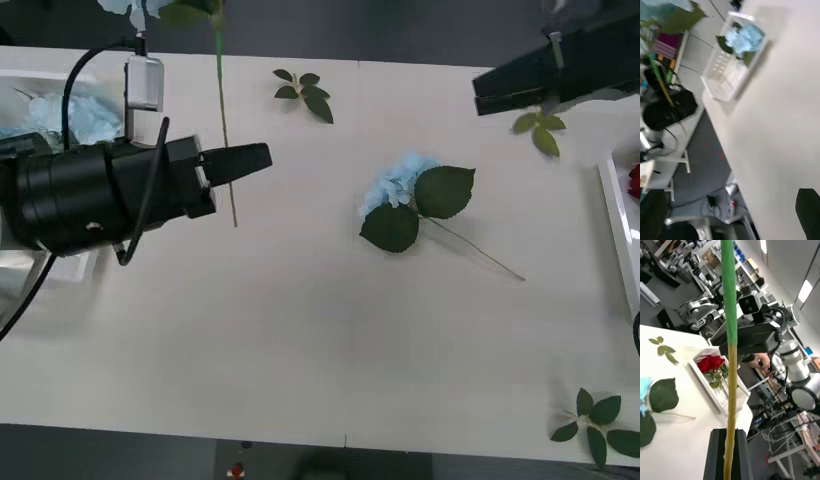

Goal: Put the red flowers into the right box and the blue flowers into the left box

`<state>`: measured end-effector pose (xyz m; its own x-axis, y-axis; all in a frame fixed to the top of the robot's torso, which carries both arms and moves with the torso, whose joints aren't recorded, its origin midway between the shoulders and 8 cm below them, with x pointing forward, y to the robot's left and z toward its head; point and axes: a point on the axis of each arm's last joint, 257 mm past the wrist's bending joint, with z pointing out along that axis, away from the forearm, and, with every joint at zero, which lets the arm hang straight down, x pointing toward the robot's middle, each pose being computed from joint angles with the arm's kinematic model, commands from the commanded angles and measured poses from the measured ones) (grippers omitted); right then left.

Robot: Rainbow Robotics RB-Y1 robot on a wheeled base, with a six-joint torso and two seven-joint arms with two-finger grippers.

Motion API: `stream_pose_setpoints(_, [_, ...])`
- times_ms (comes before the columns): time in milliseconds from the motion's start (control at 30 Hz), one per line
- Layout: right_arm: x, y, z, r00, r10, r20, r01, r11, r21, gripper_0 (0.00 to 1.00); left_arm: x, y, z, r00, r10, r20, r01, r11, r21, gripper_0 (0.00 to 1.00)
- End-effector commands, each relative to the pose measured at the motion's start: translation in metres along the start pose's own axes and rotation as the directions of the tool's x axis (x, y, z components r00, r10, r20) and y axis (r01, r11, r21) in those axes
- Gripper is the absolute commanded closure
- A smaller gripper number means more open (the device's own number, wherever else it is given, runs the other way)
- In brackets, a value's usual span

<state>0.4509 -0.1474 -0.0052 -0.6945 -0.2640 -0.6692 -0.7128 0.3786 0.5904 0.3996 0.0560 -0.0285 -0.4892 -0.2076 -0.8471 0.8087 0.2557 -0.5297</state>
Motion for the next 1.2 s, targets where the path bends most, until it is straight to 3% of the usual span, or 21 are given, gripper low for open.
stream_pose_setpoints(33, [0.038, -0.056, -0.053, 0.985, -0.034, -0.169, 0.082, 0.956, 0.281, 0.0, -0.003, 0.016, -0.041, 0.996, 0.005, -0.086, -0.01, 0.998, -0.06, 1.0])
stream_pose_setpoints(167, [0.063, -0.093, -0.088, 0.939, -0.018, -0.344, 0.202, 0.838, 0.507, 0.0, -0.009, 0.028, -0.071, 0.99, 0.02, -0.139, -0.034, 0.994, -0.102, 1.0])
stream_pose_setpoints(233, [0.07, -0.107, -0.108, 0.903, -0.001, -0.429, 0.288, 0.743, 0.604, 0.0, -0.013, 0.036, -0.092, 0.985, 0.021, -0.172, -0.044, 0.991, -0.129, 1.0])
stream_pose_setpoints(400, [0.077, -0.14, -0.128, 0.853, 0.026, -0.521, 0.421, 0.555, 0.717, 0.0, -0.023, 0.052, -0.135, 0.974, 0.01, -0.228, -0.055, 0.979, -0.195, 1.0])
stream_pose_setpoints(567, [0.081, -0.188, -0.113, 0.781, 0.003, -0.625, 0.586, 0.344, 0.734, 0.0, -0.042, 0.074, -0.187, 0.96, -0.008, -0.278, -0.08, 0.949, -0.304, 1.0])
stream_pose_setpoints(633, [0.086, -0.2, -0.096, 0.768, -0.003, -0.641, 0.606, 0.326, 0.725, 0.0, -0.051, 0.084, -0.207, 0.957, -0.01, -0.289, -0.099, 0.928, -0.359, 1.0])
stream_pose_setpoints(900, [0.111, -0.228, -0.028, 0.759, -0.045, -0.65, 0.609, 0.402, 0.683, 0.0, -0.086, 0.131, -0.289, 0.938, -0.014, -0.346, -0.211, 0.769, -0.603, 1.0])
stream_pose_setpoints(1200, [0.134, -0.248, -0.006, 0.745, -0.048, -0.666, 0.619, 0.422, 0.662, 0.0, -0.108, 0.18, -0.37, 0.886, -0.059, -0.461, -0.378, 0.484, -0.789, 1.0])
